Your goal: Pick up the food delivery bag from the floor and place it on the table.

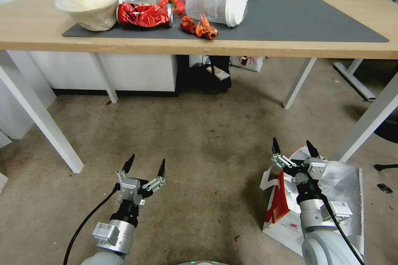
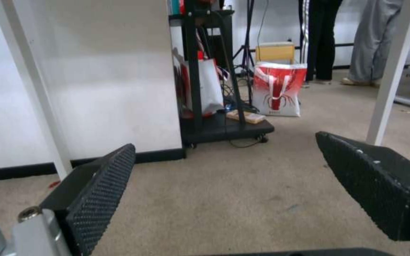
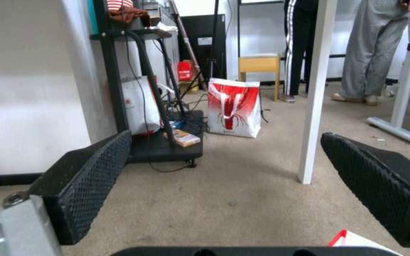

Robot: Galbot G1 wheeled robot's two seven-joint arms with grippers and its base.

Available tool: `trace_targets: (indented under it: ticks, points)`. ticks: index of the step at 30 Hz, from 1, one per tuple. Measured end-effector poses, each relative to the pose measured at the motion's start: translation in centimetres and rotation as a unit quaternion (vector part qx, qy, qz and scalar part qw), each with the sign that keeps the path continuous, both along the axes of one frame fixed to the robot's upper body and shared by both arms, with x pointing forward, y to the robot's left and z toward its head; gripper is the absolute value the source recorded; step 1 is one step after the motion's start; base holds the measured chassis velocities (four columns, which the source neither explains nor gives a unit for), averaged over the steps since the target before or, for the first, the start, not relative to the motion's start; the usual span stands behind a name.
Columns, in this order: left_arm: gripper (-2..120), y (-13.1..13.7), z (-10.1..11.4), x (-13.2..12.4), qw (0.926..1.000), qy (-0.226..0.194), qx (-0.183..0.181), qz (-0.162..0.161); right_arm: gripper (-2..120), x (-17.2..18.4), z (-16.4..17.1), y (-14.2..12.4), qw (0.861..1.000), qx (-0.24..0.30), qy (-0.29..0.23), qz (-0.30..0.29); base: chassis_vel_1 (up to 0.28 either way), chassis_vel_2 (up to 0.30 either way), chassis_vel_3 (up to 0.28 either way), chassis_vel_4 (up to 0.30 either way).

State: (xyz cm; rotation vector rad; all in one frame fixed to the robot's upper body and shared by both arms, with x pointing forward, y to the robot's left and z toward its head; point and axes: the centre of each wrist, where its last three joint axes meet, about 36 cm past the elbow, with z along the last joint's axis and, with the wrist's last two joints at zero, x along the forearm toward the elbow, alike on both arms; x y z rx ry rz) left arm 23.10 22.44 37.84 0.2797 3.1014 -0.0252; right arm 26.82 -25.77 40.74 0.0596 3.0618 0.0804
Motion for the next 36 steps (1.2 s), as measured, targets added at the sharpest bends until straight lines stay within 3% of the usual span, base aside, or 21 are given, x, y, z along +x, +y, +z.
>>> trace_targets:
  ticks: [8,16,23,26,36]
  points:
    - [100,0.1,-1.1,0.2,0.9995,-0.032,-0.006,0.003,100,-0.2,0.0,-0.3,1.000,-0.006,0.002,-0.014,0.000,0.000,0.000,0.000]
    - [99,0.5,-0.7,0.5,0.9992,-0.037,-0.008,0.011,100,-0.7,-0.2,-2.5,0.997,-0.045,0.012,-0.057,0.000,0.000,0.000,0.000]
    - [99,1.1,-0.7,0.8,0.9993,-0.031,-0.010,0.017,100,-1.2,-0.5,-6.2,0.989,-0.086,0.018,-0.115,0.000,0.000,0.000,0.000]
    - [99,1.2,-1.2,1.0,0.9995,-0.026,-0.009,0.018,100,-1.4,-1.1,-9.5,0.983,-0.098,0.026,-0.151,0.000,0.000,0.000,0.000]
    - [99,0.7,-1.7,1.3,0.9997,-0.014,-0.010,0.016,100,-1.5,-3.2,-15.0,0.976,-0.107,0.058,-0.178,0.000,0.000,0.000,0.000]
